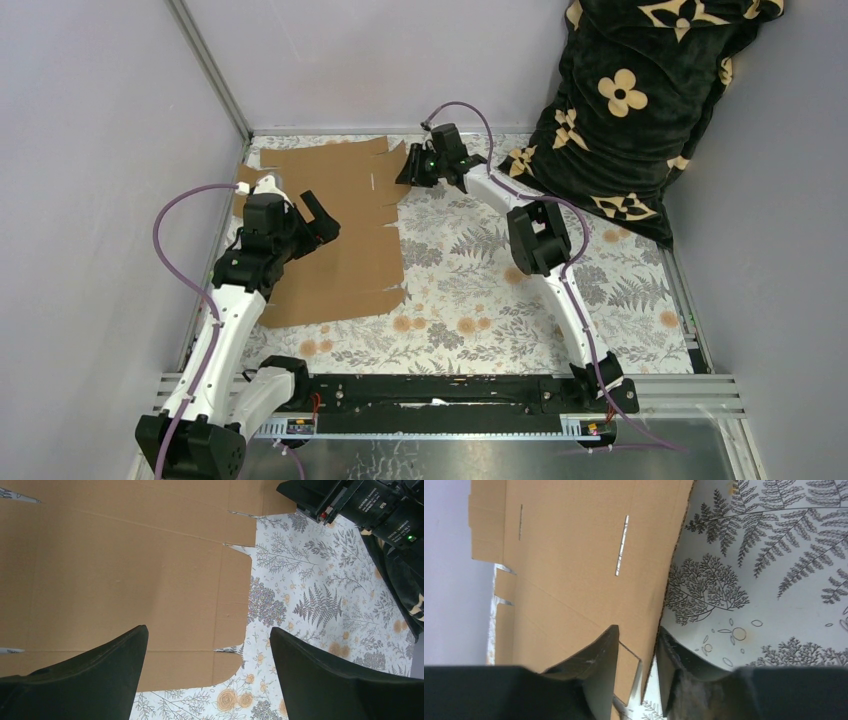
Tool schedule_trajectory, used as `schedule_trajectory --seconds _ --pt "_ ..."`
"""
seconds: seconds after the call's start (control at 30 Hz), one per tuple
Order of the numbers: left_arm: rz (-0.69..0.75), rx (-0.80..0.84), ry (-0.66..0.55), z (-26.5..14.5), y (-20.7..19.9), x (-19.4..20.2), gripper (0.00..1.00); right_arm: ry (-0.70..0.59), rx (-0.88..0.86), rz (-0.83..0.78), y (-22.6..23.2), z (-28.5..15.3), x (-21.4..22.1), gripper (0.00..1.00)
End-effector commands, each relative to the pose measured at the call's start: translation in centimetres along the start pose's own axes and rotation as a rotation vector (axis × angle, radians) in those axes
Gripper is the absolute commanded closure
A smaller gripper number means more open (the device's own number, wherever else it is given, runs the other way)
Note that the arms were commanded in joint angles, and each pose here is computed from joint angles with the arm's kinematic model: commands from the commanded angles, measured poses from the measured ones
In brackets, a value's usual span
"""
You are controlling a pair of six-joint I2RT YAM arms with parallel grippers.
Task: Fold the paper box
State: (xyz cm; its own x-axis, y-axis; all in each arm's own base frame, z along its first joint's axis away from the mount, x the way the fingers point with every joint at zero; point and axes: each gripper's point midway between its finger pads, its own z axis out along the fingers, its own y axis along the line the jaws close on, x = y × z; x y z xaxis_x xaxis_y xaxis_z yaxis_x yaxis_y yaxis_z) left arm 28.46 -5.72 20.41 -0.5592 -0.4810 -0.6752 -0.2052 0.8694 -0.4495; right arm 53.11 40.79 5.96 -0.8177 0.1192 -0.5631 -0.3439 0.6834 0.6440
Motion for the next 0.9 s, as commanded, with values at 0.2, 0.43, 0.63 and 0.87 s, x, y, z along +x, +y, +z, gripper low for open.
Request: schedule_trajectory --seconds 0.2,0.43,0.63,0.87 --pt "0.022 -0.007 -0.017 -0.2 0.2 -0.5 0.02 -0.043 0.063 -0.029 -0.4 -1.4 -1.0 0.95" --pt "0.020 0.002 -0.015 0.3 -0.2 -0.8 0.02 -0.173 0.246 -0.063 -1.5 -8.1 -2.8 1.00" --pt "0.020 0.009 -0.011 1.1 -0.5 -1.1 0.02 -0.258 0.410 -0.088 -3.1 -15.6 -2.0 1.00" --pt "0.046 0.043 -0.007 3.4 -1.3 -1.7 0.02 -0.289 0.553 -0.086 -5.1 -23.0 1.9 1.00"
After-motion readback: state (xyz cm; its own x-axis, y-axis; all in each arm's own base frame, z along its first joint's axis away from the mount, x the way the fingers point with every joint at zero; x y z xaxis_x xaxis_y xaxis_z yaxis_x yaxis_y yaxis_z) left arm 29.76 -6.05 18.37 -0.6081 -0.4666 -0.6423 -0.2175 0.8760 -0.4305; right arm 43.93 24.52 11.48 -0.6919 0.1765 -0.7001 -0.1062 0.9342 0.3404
